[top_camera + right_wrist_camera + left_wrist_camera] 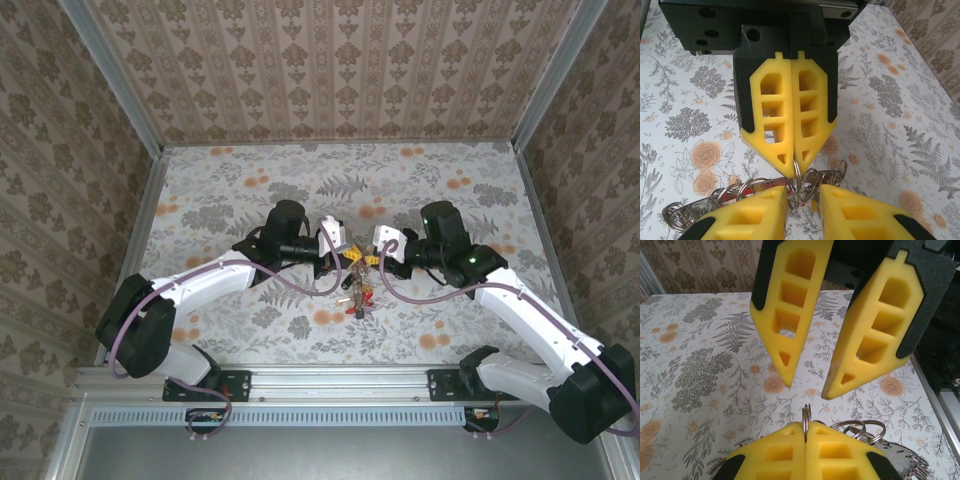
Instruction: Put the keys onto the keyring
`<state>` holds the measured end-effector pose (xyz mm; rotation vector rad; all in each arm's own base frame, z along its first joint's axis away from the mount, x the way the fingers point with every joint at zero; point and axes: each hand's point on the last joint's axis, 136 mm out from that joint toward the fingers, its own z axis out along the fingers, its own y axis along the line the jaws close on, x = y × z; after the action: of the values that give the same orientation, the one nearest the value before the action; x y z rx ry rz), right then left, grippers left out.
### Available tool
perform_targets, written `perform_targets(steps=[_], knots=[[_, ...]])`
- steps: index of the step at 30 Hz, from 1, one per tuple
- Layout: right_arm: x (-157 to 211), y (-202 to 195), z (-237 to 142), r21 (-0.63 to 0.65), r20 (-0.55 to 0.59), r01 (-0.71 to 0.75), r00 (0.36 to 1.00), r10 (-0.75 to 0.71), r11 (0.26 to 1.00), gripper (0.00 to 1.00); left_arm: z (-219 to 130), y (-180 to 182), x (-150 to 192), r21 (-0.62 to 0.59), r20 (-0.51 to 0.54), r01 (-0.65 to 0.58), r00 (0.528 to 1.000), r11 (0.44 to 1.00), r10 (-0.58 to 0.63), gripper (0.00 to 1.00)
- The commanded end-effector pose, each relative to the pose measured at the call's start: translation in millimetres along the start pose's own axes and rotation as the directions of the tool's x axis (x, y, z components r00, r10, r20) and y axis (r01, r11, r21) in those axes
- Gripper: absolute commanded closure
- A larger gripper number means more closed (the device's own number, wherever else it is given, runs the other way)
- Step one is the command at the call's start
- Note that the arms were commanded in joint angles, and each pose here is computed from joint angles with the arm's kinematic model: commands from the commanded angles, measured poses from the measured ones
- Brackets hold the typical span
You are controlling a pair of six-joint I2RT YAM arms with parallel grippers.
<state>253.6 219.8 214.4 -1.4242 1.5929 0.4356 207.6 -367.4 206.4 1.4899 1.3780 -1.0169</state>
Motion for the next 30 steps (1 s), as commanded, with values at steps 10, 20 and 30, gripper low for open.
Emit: perform_targets(steps=[10,20,30], knots=[[0.9,1.6,13.9,-0.045,0.019,0.019,1.000,-0.018,0.999,0.82,-9.0,-3.2,-39.6,0.017,0.088,-0.093,0.992,0.995,0.092,1.00],[1.0,2.3,15.7,-0.056,0.025,0.004,1.000,-0.002,0.998,0.97,-8.8,-0.4,-37.0,0.002,0.074,-0.087,0.993,0.996,0.087,1.00],[-5.1,3.7,7.9,-0.051,0.031,0.014,0.999,-0.012,0.999,0.99,-2.4,0.5,-7.5,0.012,-0.110,-0.109,0.988,0.994,0.109,0.85]])
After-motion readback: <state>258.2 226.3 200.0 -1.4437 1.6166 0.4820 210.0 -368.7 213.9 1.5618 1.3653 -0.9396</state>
